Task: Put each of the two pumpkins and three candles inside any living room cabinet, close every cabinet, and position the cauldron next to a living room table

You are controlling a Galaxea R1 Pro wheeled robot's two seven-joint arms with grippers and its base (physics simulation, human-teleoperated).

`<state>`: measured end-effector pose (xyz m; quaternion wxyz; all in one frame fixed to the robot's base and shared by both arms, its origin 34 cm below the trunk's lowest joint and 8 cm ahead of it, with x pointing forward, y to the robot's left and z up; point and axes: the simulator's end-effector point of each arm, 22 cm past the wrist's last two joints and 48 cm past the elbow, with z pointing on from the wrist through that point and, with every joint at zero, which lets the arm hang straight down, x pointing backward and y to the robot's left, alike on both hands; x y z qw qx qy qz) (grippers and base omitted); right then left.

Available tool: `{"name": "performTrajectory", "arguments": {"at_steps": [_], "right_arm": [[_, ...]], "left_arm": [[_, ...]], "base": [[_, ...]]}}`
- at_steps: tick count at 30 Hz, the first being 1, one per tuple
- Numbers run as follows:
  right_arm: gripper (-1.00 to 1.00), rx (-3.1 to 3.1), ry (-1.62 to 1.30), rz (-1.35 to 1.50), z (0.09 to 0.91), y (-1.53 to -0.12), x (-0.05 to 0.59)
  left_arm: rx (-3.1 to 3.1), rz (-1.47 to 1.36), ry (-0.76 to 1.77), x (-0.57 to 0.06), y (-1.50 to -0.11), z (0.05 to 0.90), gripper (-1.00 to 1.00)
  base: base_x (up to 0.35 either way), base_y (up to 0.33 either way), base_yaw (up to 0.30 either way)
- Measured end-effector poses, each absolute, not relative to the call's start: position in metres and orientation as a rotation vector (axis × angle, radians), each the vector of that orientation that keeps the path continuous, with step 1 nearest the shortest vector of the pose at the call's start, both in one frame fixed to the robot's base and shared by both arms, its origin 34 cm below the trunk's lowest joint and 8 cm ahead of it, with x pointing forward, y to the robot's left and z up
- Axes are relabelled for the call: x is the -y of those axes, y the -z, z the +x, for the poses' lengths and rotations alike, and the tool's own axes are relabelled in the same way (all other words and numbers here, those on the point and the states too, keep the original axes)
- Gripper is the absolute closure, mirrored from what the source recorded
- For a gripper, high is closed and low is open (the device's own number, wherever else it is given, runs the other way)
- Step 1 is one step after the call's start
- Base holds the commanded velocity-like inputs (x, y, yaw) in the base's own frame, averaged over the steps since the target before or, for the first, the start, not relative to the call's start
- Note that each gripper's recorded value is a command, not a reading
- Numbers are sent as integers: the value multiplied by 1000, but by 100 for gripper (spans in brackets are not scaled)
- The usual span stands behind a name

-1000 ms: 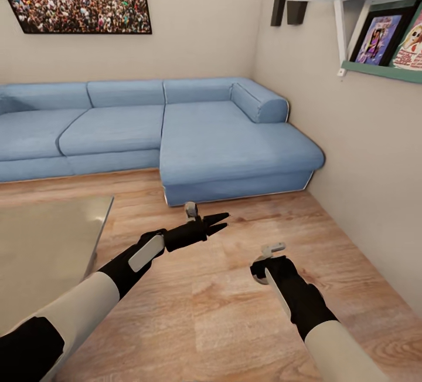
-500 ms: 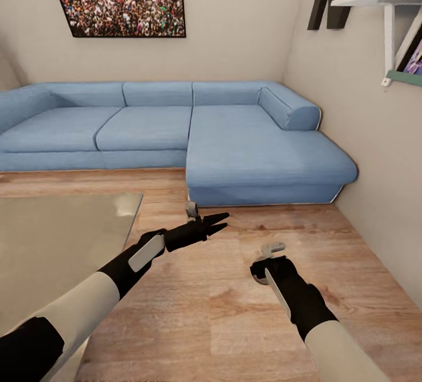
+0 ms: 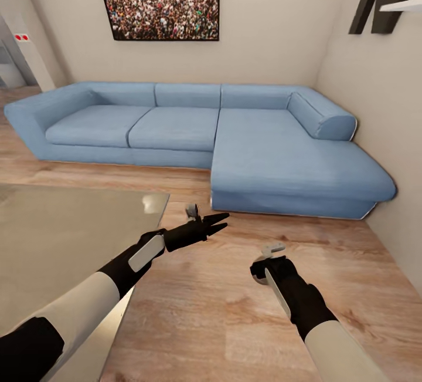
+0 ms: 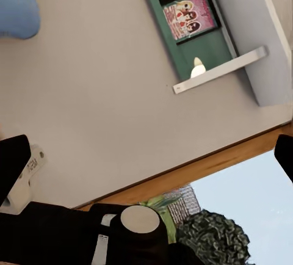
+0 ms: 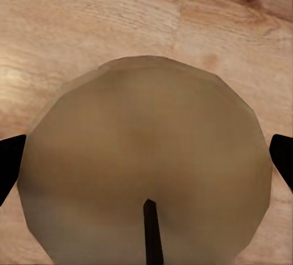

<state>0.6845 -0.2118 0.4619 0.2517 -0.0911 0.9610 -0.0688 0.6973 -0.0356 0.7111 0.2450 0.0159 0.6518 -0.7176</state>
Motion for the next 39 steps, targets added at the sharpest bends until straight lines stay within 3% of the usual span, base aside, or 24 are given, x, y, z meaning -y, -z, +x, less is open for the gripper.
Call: {"name": "performTrajectory", "arguments": {"at_steps": [39], "right_arm": [[100, -2620, 188, -250, 697, -539, 212]], "left_arm": [[-1781, 41, 1959, 35, -791, 712, -100]], "base": [[0, 0, 284]]}}
